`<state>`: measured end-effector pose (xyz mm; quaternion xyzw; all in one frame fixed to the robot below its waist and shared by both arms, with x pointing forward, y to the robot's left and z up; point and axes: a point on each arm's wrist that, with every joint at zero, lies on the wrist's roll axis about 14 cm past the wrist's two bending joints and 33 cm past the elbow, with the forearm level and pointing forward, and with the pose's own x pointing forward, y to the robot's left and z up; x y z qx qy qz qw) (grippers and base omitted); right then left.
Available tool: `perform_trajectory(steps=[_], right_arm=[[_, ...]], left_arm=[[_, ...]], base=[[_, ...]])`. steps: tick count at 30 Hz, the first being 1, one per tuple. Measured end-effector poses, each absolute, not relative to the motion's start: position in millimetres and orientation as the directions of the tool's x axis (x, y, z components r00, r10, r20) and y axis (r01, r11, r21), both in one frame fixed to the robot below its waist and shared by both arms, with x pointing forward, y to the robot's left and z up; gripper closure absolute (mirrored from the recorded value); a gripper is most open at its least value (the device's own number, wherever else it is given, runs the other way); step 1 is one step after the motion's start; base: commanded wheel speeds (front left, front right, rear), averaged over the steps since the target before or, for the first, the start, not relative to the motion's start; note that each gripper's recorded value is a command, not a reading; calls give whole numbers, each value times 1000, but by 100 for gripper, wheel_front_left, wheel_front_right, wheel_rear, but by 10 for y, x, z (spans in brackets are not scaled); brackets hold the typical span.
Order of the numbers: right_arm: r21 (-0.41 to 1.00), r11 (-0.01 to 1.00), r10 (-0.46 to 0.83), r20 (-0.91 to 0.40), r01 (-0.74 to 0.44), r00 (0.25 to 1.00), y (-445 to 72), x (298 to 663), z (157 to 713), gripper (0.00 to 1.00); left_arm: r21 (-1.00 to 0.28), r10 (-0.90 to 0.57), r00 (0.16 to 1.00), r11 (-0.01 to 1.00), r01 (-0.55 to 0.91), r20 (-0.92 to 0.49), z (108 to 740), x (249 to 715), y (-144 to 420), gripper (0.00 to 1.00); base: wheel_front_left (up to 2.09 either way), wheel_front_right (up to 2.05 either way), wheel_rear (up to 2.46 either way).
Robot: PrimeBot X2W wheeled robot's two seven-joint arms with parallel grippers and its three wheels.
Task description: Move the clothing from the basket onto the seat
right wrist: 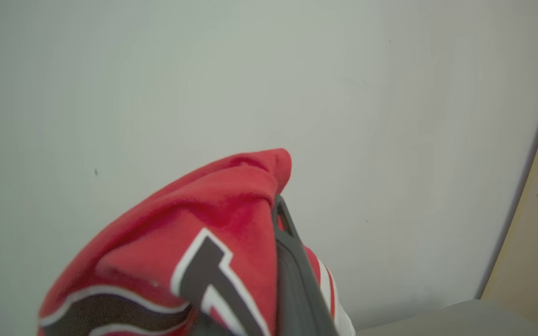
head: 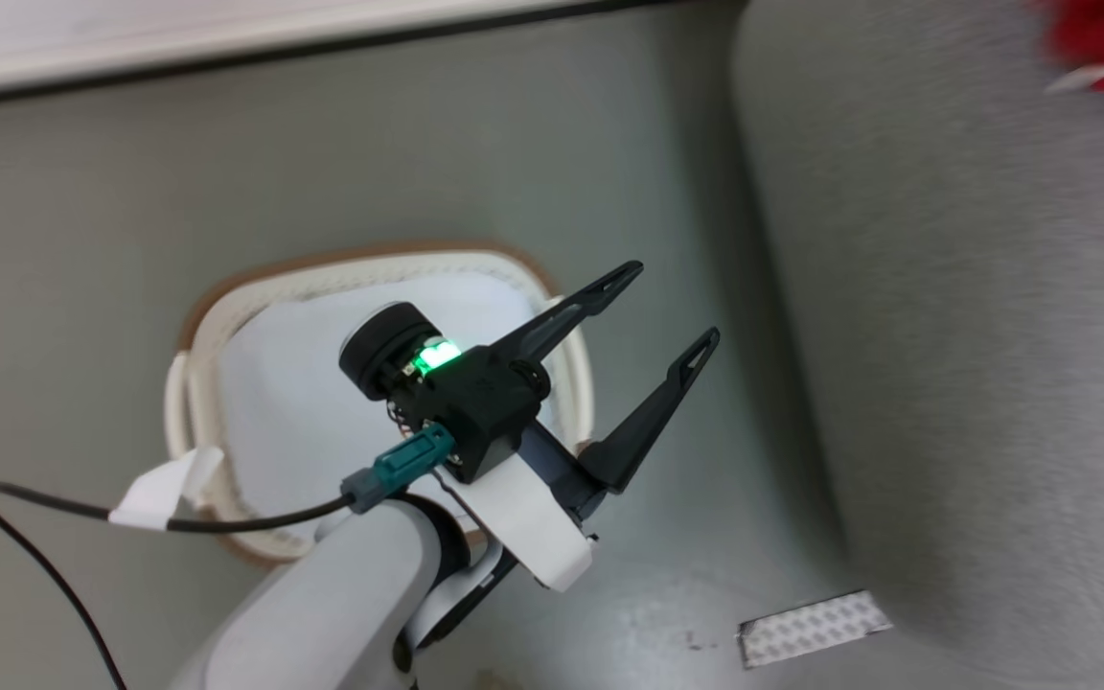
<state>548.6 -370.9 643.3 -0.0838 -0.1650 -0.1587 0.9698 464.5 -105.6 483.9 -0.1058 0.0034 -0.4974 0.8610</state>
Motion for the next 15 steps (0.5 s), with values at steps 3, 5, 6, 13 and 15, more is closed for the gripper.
perform_trajectory(steps=[3, 5, 6, 13, 15], right_arm=[[-125, 891, -364, 379, 437, 851, -4039, 5669, 6662, 100], [-127, 854, -432, 367, 504, 824, -4266, 5736, 6668, 100], [-133, 833, -467, 349, 536, 812, -4381, 5760, 6615, 100], [-199, 708, -679, 71, 678, 730, -4885, 5698, 5339, 100], [-200, 702, -702, -29, 684, 712, -4828, 5644, 4810, 100]], left_arm=[[-210, -837, 542, 519, 829, 71, 4647, 4727, -901, 0], [-222, -824, 565, 541, 811, 54, 4536, 4770, -802, 0], [-227, -817, 574, 551, 803, 46, 4484, 4792, -759, 0], [-256, -770, 638, 619, 743, -8, 4133, 4913, -450, 0], [-261, -758, 652, 637, 726, -36, 4014, 4929, -369, 0]], base=[[0, 0, 0], [0, 0, 0], [0, 0, 0], [0, 0, 0], [0, 0, 0]])
